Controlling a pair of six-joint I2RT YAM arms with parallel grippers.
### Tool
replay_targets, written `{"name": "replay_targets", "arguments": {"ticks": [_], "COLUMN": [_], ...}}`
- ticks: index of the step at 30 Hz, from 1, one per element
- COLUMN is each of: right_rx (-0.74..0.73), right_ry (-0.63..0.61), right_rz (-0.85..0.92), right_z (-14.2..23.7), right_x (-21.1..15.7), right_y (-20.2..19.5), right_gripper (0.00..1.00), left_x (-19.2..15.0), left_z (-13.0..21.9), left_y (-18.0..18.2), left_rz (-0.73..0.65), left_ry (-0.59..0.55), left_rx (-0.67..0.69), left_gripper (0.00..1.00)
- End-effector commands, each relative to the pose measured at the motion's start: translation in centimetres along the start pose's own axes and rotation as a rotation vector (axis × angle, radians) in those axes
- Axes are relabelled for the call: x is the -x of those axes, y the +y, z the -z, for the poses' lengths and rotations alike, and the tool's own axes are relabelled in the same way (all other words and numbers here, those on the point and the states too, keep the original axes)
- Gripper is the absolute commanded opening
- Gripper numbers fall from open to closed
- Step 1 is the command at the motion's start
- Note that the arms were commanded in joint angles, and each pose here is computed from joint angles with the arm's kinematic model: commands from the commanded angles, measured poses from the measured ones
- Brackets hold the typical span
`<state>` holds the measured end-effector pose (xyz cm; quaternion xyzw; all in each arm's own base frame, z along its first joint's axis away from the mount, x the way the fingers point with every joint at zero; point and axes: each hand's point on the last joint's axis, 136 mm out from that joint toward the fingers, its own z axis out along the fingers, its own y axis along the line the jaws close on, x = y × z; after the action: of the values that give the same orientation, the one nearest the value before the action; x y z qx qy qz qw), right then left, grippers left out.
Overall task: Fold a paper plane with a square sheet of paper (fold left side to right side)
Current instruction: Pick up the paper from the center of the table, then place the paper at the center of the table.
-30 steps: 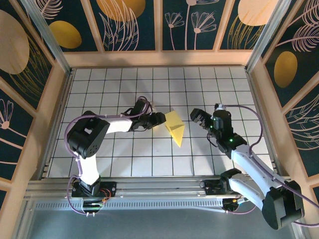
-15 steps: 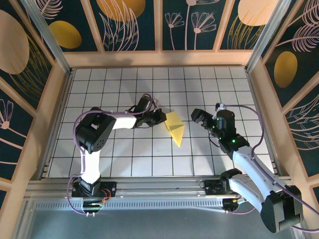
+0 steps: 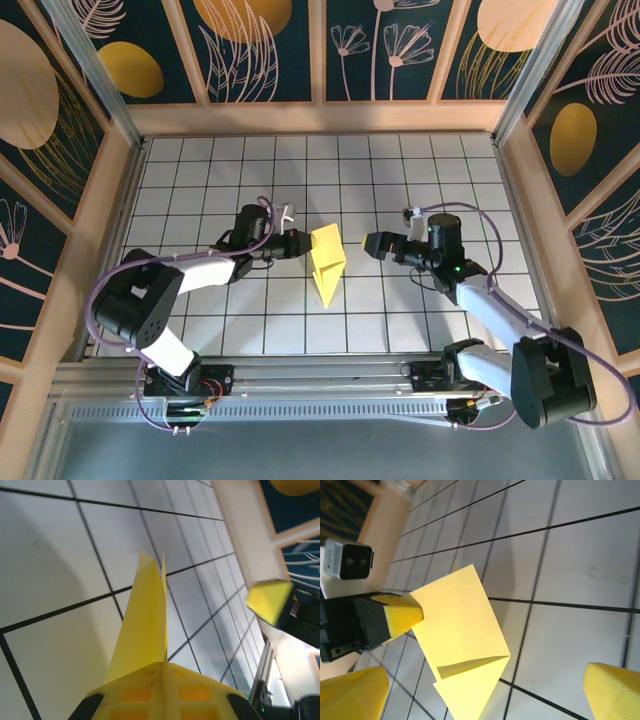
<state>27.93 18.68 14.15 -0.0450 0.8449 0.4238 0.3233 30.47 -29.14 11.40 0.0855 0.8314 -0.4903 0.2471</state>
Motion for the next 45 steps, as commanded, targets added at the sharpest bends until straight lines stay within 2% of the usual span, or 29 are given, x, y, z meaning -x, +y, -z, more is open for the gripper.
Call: {"name": "replay_targets", "arguments": {"ticks": [1,8,15,19,25,37,45], "right_rx": [0.183,0.294,0.389,0.432,0.416,0.336,0.311], "right_ry": [0.044,0.152,0.233,0.252,0.247,0.233,0.225], "right_rz": [0.091,0.135,0.152,0.142,0.163,0.192,0.189], "right_z": [-1.1,-4.3,-7.2,-7.5,-7.0,-7.5,-8.4], "right_x": [-1.3,-4.4,-6.4,-6.7,-6.1,-3.8,-2.4], "right_y": [2.2,2.8,3.9,4.7,4.9,4.3,4.2], "right_gripper": [0.99,0.99,0.97,0.87,0.71,0.47,0.25], "left_x": [-0.1,-1.0,-1.5,-1.7,-1.8,-2.6,-3.0], "left_z": [1.4,2.2,1.9,1.6,1.2,0.9,0.8], "left_y": [-3.1,-4.3,-3.5,-2.3,-0.6,-0.4,0.3], "left_rz": [-0.176,-0.235,-0.223,-0.203,-0.182,-0.172,-0.170], "left_ry": [-0.009,0.011,0.025,0.027,0.035,0.062,0.075], "left_rx": [-0.133,-0.202,-0.194,-0.141,-0.080,-0.101,-0.078], "left_gripper": [0.00,0.00,0.00,0.00,0.00,0.00,0.00]}}
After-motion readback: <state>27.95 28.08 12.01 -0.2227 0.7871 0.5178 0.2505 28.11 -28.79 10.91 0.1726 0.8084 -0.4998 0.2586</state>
